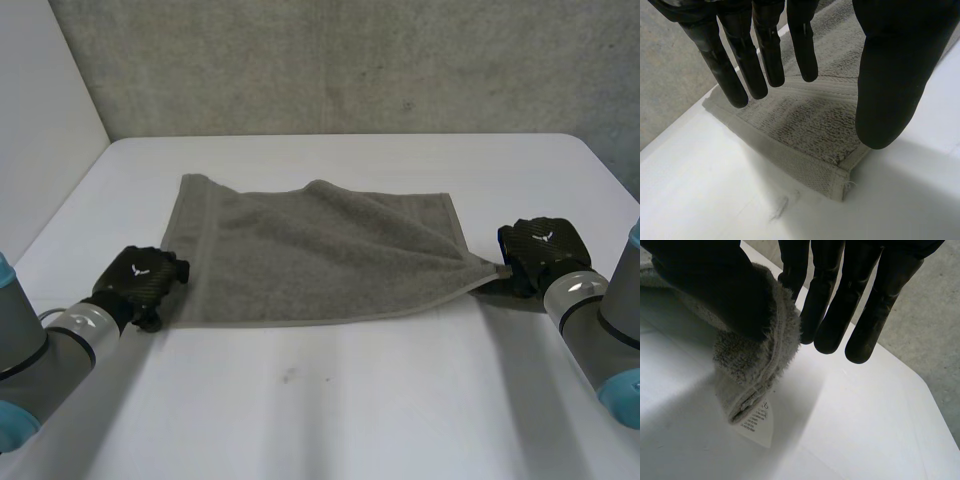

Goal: Fold the towel.

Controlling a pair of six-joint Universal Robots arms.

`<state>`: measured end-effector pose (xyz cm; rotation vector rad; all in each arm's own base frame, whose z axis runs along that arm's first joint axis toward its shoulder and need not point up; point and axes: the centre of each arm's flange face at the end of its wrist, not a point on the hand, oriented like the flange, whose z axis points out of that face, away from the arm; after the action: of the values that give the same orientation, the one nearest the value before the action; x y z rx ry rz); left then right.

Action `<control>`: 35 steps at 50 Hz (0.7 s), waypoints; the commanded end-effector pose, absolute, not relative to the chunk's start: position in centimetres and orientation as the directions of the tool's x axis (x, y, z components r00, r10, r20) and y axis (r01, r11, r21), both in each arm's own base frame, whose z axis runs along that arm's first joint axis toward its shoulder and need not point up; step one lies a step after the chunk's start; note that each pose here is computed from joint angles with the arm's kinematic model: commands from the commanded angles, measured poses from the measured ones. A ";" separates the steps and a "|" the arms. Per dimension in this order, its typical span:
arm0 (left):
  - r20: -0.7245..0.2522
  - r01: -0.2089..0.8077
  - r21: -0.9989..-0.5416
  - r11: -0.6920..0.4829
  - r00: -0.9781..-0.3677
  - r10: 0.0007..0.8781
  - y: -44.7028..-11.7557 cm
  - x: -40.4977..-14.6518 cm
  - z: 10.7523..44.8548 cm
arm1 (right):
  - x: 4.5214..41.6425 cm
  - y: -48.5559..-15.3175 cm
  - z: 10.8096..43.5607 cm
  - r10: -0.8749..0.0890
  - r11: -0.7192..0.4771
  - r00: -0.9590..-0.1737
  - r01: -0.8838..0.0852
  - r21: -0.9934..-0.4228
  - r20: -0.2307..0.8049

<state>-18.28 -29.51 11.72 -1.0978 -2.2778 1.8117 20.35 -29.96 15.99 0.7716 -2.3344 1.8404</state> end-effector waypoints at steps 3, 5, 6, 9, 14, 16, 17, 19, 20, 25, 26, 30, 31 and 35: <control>-0.395 0.508 -0.858 0.081 -0.751 0.529 -29.6 -18.2 11.4 | 20.4 -30.0 15.8 -0.342 0.161 -0.871 -0.425 -0.891 0.354; -0.402 0.516 -0.853 0.078 -0.745 0.533 -29.7 -18.2 11.2 | 20.4 -30.0 15.7 -0.342 0.163 -0.871 -0.425 -0.890 0.353; -0.410 0.524 -0.848 0.074 -0.739 0.534 -29.8 -18.2 11.1 | 20.4 -30.0 15.7 -0.343 0.164 -0.870 -0.426 -0.890 0.353; -0.429 0.543 -0.837 0.066 -0.726 0.537 -30.3 -18.2 10.7 | 20.4 -30.0 15.6 -0.344 0.166 -0.870 -0.426 -0.889 0.353; -0.451 0.561 -0.827 0.049 -0.712 0.538 -30.9 -18.3 10.4 | 20.4 -30.0 15.5 -0.345 0.167 -0.869 -0.428 -0.888 0.354; -0.454 0.562 -0.826 0.045 -0.710 0.538 -31.1 -18.4 10.3 | 20.4 -30.0 15.5 -0.345 0.167 -0.869 -0.428 -0.888 0.354; -0.456 0.562 -0.826 0.043 -0.711 0.535 -31.4 -18.4 10.2 | 20.4 -29.9 15.5 -0.345 0.167 -0.869 -0.428 -0.888 0.354; -0.458 0.563 -0.826 0.041 -0.711 0.533 -31.6 -18.4 10.2 | 20.4 -29.9 15.5 -0.345 0.167 -0.869 -0.428 -0.888 0.354; -0.464 0.564 -0.825 0.037 -0.714 0.525 -31.9 -18.4 10.4 | 20.4 -29.9 15.5 -0.345 0.169 -0.869 -0.428 -0.888 0.354; -0.473 0.566 -0.824 0.028 -0.715 0.514 -32.7 -18.5 10.3 | 20.4 -29.9 15.5 -0.345 0.168 -0.869 -0.429 -0.887 0.355; -0.474 0.566 -0.824 0.028 -0.715 0.514 -32.7 -18.5 10.3 | 20.4 -29.9 15.5 -0.345 0.168 -0.869 -0.429 -0.887 0.355; -0.482 0.566 -0.824 0.016 -0.717 0.504 -33.7 -18.5 10.3 | 20.4 -29.9 15.4 -0.347 0.172 -0.868 -0.432 -0.886 0.356; -0.484 0.563 -0.826 0.008 -0.718 0.500 -33.9 -18.6 10.5 | 20.3 -29.9 15.3 -0.348 0.173 -0.868 -0.432 -0.885 0.355; -0.482 0.554 -0.832 -0.001 -0.723 0.495 -34.1 -18.7 10.9 | 20.3 -29.8 15.3 -0.348 0.174 -0.867 -0.432 -0.885 0.355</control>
<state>-18.56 -33.59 10.35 -1.1973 -2.2741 1.8939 20.35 -29.88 15.37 0.7818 -2.3492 1.8164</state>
